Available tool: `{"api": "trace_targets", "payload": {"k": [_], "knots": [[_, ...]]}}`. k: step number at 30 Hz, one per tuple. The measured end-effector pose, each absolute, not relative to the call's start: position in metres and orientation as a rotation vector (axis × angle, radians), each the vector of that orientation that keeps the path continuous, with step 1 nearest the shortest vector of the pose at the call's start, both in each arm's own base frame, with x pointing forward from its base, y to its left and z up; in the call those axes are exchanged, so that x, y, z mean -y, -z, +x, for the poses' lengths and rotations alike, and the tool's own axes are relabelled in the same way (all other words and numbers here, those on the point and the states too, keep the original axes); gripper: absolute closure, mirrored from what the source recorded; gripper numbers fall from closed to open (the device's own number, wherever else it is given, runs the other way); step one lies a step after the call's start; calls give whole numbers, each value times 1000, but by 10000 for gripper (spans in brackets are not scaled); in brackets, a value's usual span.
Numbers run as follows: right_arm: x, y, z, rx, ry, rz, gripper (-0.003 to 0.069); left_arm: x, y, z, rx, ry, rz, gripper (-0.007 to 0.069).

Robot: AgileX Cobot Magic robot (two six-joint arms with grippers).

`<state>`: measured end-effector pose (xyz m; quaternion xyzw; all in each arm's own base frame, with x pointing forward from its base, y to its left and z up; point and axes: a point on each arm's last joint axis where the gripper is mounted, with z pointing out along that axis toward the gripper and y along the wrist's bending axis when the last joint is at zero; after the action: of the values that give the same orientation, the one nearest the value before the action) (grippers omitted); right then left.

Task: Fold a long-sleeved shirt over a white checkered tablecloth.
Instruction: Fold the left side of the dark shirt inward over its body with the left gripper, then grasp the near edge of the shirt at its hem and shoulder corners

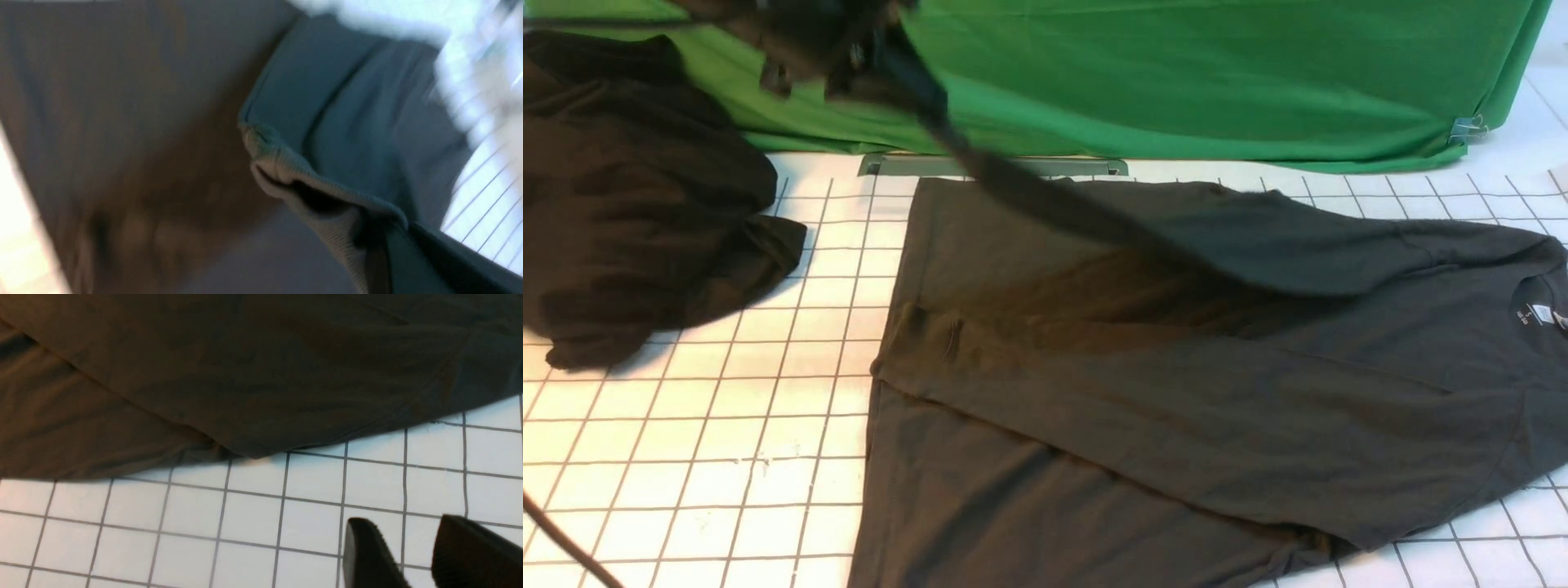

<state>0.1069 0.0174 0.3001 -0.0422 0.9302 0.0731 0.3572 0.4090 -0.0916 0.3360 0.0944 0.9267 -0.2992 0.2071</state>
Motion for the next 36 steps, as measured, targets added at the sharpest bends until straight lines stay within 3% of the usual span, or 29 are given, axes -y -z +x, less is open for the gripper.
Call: {"api": "trace_targets", "payload": {"k": [1,2,3,7,15,19,23,28,29,33,36], "knots": [[-17,-300,107,-2402,-193,-99,421,96,-317,394,-2688,761,258,613],[-17,-300,107,-2402,-193,-97,421,97,-317,393,-2690,752,259,613],[-17,-300,107,-2403,-197,-87,421,99,-292,377,-2782,678,232,613],[-17,-300,107,-2403,-199,-84,420,93,-248,353,-2873,567,112,613],[-17,-301,108,-2394,-198,-82,419,87,-189,320,-2960,536,-60,609],[-17,-301,108,-2391,-198,-82,419,86,-183,316,-2969,536,-84,580],[-17,-301,108,-2391,-198,-82,418,87,-186,316,-2974,541,-82,482],[-17,-300,107,-2398,-198,-83,418,85,-209,318,-3023,494,41,328],[-17,-300,107,-2401,-198,-83,418,81,-220,317,-3045,422,112,275],[-17,-300,107,-2404,-199,-84,418,74,-241,305,-3106,323,148,190],[-17,-300,107,-2407,-199,-84,418,75,-243,288,-3136,327,123,171]]}}
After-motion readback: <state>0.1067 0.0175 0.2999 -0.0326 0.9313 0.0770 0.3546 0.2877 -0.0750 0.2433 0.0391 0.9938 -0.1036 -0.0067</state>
